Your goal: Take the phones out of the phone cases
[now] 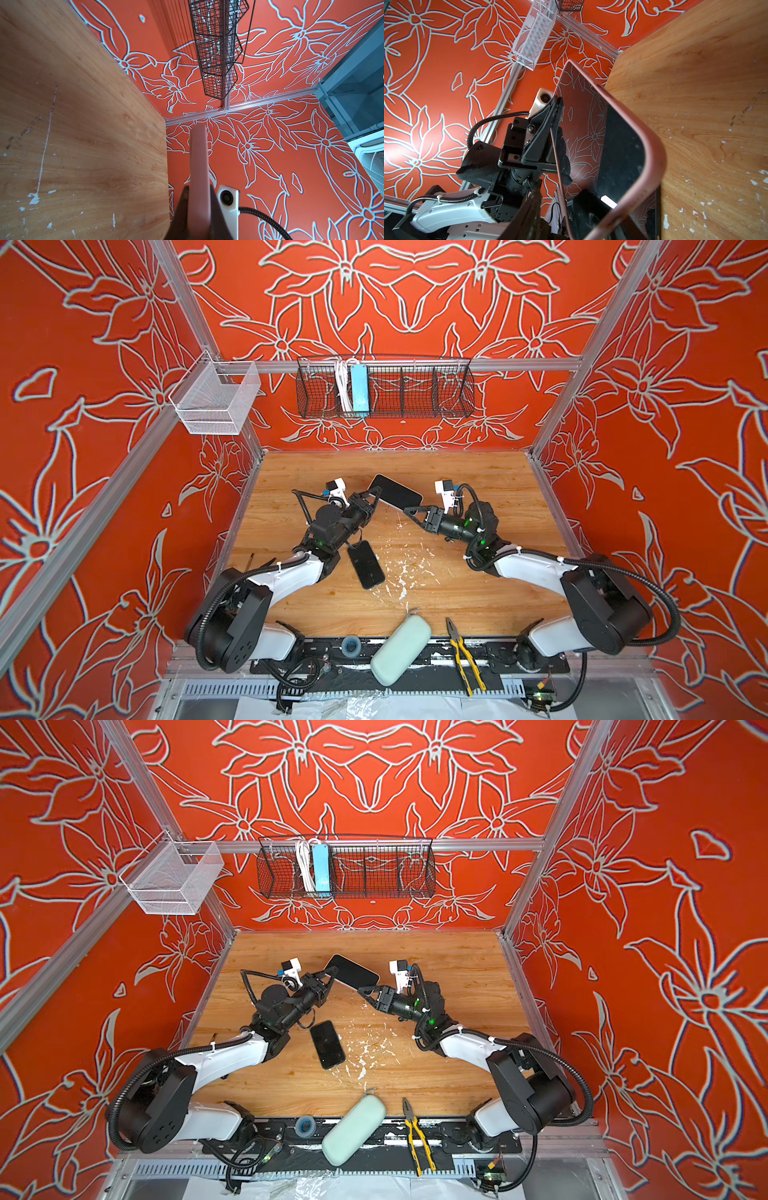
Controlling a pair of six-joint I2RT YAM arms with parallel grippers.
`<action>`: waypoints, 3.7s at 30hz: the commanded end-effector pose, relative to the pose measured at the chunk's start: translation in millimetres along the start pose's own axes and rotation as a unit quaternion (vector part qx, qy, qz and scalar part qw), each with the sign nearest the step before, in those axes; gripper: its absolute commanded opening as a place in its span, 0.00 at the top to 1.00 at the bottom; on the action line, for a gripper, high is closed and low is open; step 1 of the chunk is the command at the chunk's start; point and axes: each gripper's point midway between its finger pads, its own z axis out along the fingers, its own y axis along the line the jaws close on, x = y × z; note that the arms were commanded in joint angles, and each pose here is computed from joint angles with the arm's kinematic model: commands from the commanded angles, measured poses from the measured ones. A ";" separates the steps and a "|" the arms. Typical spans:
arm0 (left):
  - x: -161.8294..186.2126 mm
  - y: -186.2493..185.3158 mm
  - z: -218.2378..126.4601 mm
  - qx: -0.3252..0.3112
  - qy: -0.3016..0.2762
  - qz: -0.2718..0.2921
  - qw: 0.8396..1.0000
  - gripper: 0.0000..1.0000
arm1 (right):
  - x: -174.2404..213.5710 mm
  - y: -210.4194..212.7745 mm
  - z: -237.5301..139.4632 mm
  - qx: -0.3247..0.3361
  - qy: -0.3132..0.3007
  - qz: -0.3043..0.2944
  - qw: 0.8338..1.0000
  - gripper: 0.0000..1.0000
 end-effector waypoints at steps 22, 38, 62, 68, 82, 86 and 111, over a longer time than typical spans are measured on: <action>-5.7 -28.1 7.4 0.051 -0.013 -0.007 0.999 1.00 | -0.7 18.7 8.0 -0.034 -0.013 -0.007 0.999 0.56; -5.9 -26.3 6.1 0.048 -0.015 -0.013 0.999 1.00 | 0.1 19.0 4.0 -0.026 -0.015 -0.014 0.999 0.62; -5.5 -19.7 5.1 0.038 -0.016 -0.030 0.999 1.00 | 0.9 19.9 -0.5 -0.015 -0.015 -0.031 0.999 0.79; -4.5 -13.3 5.5 0.025 -0.015 -0.052 0.998 1.00 | 2.5 17.5 -0.5 0.004 -0.005 -0.055 0.998 0.82; -2.4 -15.5 1.0 0.003 -0.016 -0.085 0.996 1.00 | 11.6 5.0 -5.1 0.060 0.020 -0.127 0.990 0.83; -2.4 -20.0 -0.8 0.005 -0.015 -0.093 0.996 1.00 | 13.6 0.5 -4.9 0.068 0.024 -0.142 0.987 0.83; -3.2 -49.7 -6.7 0.043 -0.011 -0.101 0.994 1.00 | 28.6 -5.9 -8.6 0.062 0.044 -0.162 0.984 0.82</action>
